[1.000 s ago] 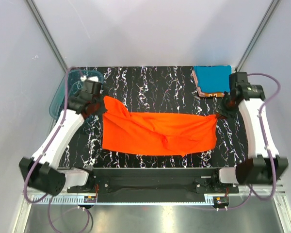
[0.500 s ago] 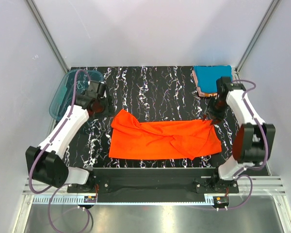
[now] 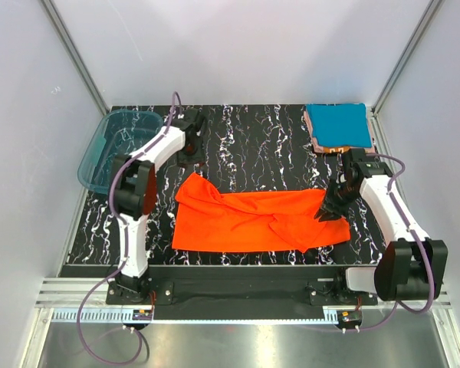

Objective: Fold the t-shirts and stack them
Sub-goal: Flatten the tshirt out

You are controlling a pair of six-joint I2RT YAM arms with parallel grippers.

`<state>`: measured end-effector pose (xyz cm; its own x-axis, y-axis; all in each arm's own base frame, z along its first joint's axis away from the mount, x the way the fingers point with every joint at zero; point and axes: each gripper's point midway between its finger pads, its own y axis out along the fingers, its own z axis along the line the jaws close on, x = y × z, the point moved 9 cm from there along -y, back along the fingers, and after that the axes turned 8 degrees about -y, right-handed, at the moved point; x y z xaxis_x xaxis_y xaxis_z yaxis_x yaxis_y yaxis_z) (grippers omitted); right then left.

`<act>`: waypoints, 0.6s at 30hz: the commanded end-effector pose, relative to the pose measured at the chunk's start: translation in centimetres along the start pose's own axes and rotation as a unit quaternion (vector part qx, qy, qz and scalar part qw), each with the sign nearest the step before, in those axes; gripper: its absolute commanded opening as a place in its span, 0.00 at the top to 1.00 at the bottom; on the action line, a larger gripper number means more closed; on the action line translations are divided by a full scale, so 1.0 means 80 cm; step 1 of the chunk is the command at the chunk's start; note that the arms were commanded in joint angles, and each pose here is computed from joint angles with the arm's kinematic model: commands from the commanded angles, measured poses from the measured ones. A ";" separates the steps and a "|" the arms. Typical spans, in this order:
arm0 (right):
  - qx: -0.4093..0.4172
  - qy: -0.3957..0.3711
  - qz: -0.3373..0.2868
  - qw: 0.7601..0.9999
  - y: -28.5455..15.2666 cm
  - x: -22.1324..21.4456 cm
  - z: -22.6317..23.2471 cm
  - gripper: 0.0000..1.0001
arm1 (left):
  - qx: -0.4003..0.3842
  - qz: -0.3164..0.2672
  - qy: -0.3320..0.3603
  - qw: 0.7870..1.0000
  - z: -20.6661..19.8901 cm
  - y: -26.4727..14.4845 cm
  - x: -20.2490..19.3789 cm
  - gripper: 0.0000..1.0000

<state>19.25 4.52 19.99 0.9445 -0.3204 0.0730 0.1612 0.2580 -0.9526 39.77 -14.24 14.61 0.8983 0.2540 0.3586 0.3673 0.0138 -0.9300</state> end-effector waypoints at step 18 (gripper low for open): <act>0.033 0.012 -0.003 0.999 -0.011 -0.008 0.008 0.74 | 0.044 0.027 -0.011 0.999 -0.002 0.057 -0.016 0.55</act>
<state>18.32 4.93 20.53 0.9378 -0.3414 0.0622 0.1715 0.3000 -0.9384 40.21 -14.10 10.49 0.9172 0.2591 0.3026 0.2814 0.1162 -0.9525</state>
